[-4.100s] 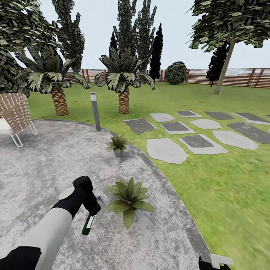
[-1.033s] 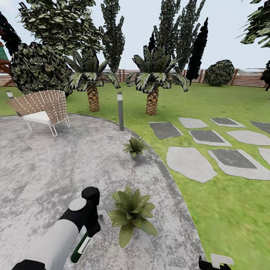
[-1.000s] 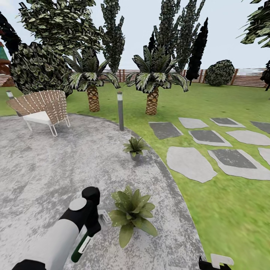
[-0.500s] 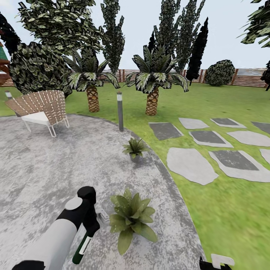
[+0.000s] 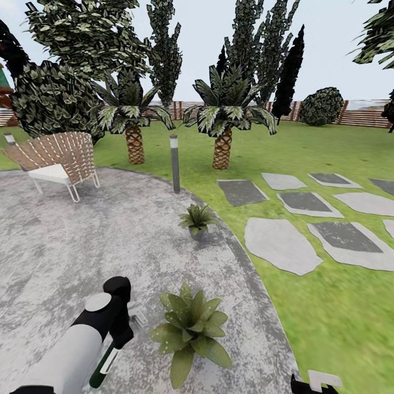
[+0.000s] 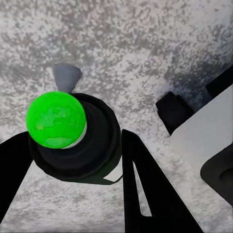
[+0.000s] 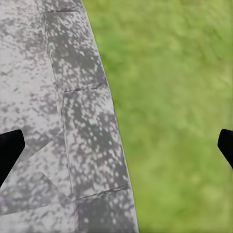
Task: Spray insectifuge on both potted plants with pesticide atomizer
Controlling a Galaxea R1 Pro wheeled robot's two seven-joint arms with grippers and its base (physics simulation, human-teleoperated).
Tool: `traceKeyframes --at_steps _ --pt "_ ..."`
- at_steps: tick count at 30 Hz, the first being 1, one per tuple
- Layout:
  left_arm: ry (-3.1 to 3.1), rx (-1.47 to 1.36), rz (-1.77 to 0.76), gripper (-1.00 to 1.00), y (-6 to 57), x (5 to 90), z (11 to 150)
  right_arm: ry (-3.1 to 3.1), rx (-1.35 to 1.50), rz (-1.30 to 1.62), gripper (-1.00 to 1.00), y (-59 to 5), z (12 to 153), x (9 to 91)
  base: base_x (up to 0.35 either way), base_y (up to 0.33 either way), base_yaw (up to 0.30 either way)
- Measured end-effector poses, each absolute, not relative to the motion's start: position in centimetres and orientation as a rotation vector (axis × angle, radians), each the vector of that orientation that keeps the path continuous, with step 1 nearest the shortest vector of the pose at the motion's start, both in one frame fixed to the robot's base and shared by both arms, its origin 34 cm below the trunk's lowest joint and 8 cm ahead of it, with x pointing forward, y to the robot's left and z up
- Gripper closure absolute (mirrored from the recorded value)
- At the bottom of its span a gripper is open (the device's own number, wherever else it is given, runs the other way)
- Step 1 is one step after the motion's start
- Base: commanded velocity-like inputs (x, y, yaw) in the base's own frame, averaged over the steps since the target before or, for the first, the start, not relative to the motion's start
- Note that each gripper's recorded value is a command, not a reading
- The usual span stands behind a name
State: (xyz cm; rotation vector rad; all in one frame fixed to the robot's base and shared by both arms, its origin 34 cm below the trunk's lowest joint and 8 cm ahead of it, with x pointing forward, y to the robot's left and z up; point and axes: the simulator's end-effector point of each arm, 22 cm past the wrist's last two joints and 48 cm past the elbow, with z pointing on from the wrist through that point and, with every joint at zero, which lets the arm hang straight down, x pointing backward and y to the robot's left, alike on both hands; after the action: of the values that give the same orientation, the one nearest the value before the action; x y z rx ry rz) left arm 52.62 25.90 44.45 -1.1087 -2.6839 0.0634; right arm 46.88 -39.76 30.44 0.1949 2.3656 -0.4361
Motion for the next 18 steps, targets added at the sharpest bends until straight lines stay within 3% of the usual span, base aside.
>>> traceKeyframes --at_steps 6,18 --pt "-2.676 -1.114 0.018 1.0 26.7 52.1 43.5 2.364 0.196 -0.434 -1.0 -39.6 30.4 47.0 0.0 0.0 0.187" --pt "-2.681 -1.126 -0.066 1.0 27.8 52.2 42.9 2.365 0.195 -0.434 -1.0 -39.6 30.4 46.9 0.0 0.0 0.01"
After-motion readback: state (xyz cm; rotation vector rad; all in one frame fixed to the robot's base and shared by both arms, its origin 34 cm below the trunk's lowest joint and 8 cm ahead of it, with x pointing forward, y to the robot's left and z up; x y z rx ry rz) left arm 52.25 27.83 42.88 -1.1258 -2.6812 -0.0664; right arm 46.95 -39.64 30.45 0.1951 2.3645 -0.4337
